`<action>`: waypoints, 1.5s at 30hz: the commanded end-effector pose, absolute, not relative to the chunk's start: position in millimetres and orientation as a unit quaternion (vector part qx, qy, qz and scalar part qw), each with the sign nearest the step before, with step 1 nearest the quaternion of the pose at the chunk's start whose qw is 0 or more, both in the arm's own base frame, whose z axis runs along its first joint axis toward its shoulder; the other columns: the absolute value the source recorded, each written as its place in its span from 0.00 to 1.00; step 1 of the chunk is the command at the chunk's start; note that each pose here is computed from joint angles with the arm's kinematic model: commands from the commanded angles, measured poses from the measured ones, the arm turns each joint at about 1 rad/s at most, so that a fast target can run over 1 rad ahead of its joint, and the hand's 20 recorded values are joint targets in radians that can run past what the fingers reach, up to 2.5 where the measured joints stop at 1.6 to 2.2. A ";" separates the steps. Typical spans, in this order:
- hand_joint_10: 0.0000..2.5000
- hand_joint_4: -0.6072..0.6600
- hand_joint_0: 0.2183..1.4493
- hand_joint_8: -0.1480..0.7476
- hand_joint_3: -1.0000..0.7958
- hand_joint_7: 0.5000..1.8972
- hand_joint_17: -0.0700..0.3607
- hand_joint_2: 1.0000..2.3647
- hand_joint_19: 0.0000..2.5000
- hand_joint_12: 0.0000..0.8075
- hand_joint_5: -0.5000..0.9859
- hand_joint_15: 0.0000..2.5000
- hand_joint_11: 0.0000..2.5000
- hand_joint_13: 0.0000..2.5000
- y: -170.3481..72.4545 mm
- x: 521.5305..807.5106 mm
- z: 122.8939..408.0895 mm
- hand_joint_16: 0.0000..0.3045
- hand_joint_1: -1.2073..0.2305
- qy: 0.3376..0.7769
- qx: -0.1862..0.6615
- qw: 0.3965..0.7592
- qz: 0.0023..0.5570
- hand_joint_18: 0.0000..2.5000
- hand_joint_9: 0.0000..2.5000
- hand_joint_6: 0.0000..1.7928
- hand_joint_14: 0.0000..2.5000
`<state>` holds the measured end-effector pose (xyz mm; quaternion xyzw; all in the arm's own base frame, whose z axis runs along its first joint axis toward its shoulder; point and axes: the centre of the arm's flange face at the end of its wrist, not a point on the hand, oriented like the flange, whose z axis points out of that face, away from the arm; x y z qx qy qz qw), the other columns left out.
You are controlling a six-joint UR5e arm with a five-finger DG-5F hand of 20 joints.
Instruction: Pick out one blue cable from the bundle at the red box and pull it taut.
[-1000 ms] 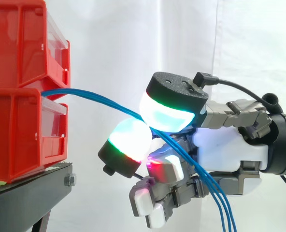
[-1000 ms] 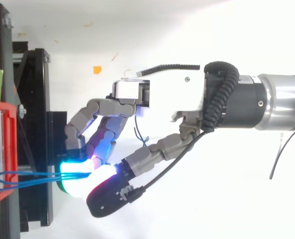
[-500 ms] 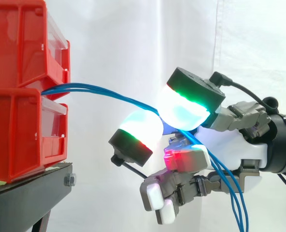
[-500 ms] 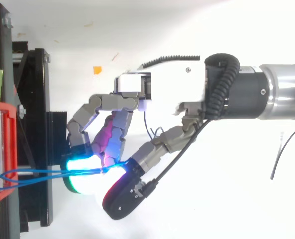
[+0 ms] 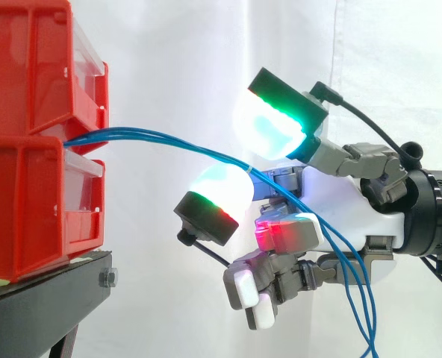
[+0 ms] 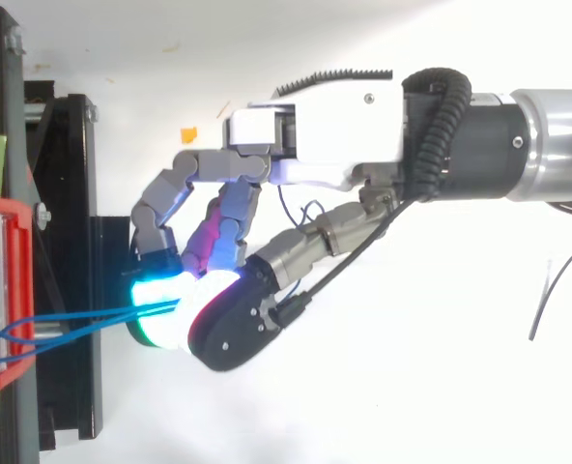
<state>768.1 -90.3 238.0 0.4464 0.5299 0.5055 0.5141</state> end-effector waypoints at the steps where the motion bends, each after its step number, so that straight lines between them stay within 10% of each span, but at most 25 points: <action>1: 0.01 0.53 0.30 0.47 0.28 0.31 0.41 0.00 0.26 0.42 0.28 0.24 0.37 0.36 -94.4 769.1 241.1 0.15 0.48 0.528 0.445 0.518 0.505 0.32 0.52 0.49 0.01; 17: 0.01 0.47 0.35 0.47 0.45 0.41 0.41 0.01 0.25 0.42 0.27 0.24 0.37 0.36 -94.6 770.6 244.7 0.15 0.23 0.530 0.438 0.521 0.506 0.33 0.51 0.51 0.01; 29: 0.01 0.39 0.44 0.47 0.28 0.46 0.40 0.00 0.24 0.40 0.27 0.23 0.38 0.36 -94.7 770.8 245.3 0.15 0.21 0.532 0.436 0.523 0.503 0.35 0.51 0.52 0.01; 45: 0.01 0.56 0.18 0.50 0.28 0.24 0.46 0.00 0.24 0.47 0.27 0.23 0.36 0.37 -97.1 771.2 246.8 0.18 0.29 0.531 0.435 0.526 0.502 0.37 0.52 0.48 0.01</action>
